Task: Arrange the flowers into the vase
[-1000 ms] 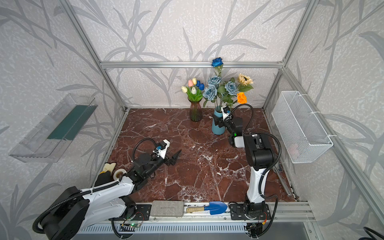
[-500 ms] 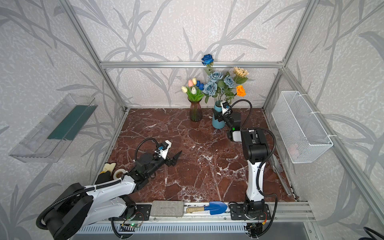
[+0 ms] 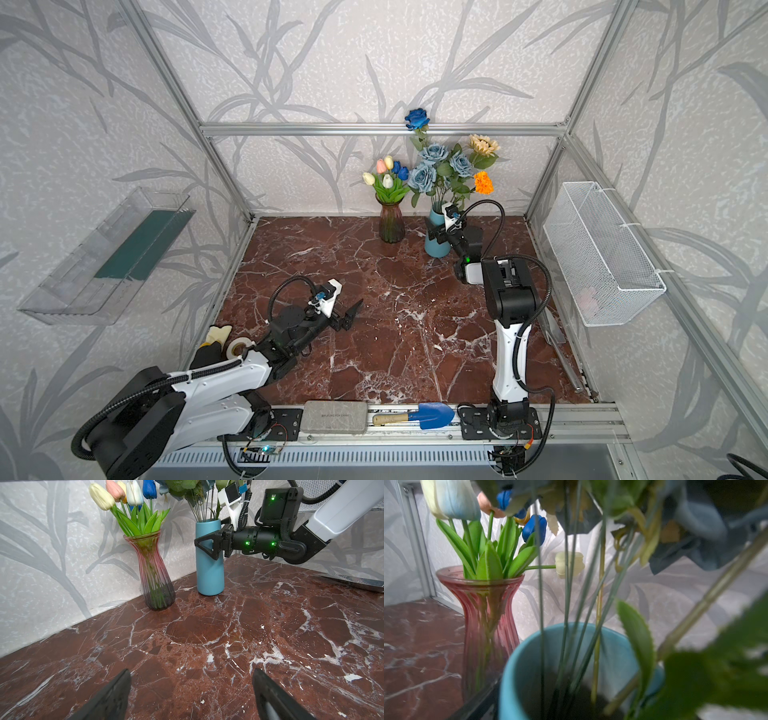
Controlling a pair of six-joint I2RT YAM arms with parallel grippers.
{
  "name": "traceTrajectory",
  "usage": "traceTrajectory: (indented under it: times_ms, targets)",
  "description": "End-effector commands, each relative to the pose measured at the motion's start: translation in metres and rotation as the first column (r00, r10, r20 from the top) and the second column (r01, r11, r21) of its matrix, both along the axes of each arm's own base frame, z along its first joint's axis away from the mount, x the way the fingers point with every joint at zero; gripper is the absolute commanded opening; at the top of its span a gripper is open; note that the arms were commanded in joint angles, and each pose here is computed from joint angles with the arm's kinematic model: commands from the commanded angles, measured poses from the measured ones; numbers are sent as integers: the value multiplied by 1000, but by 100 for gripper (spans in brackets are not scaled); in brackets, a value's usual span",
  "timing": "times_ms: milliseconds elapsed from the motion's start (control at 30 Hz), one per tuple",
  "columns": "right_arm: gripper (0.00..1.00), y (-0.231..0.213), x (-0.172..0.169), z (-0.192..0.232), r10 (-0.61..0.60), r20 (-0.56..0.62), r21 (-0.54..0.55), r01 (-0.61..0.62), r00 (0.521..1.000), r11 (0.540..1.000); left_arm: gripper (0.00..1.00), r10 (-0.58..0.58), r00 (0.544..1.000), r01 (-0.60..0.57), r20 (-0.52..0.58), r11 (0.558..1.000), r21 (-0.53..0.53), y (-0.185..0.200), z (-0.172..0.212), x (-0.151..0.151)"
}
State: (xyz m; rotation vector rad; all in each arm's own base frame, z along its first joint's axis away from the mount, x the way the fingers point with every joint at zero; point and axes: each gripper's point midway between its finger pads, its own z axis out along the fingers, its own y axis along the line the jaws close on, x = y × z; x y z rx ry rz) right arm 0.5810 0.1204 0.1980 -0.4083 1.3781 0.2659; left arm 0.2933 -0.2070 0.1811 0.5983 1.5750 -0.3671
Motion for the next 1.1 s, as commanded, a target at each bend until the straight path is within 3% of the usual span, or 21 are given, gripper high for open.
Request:
traceTrajectory:
  times_ms: [0,333,500,600,733,800,867,1000,1067]
  targets:
    - [99,-16,-14,49,-52,162,19,49,985,999,91,23,997,-23,71,1000,-9,3,24,4]
    - [99,-30,-49,66,-93,198,20,91,976,996,92,76,990,-74,118,997,-19,16,41,15]
    - [99,-30,-80,74,-103,202,-4,106,974,994,93,215,965,-208,152,976,-64,45,59,26]
    - [99,-29,-106,82,-164,218,-23,173,962,985,93,441,883,-422,163,896,-136,89,74,34]
    - [99,-39,-149,97,-357,213,49,355,910,934,99,727,676,-710,122,687,-159,155,69,35]
    - [99,-30,-173,94,-394,194,64,389,898,919,99,771,625,-765,124,636,-98,171,55,36]
    - [99,-4,-199,85,-371,220,-44,389,902,920,100,800,581,-806,150,591,-36,182,43,33]
    - [99,0,-227,58,-483,160,-187,507,861,842,100,870,464,-884,166,467,24,208,22,22]
    - [99,-8,-239,38,-508,93,-249,514,856,821,100,879,449,-893,162,448,43,214,13,19]
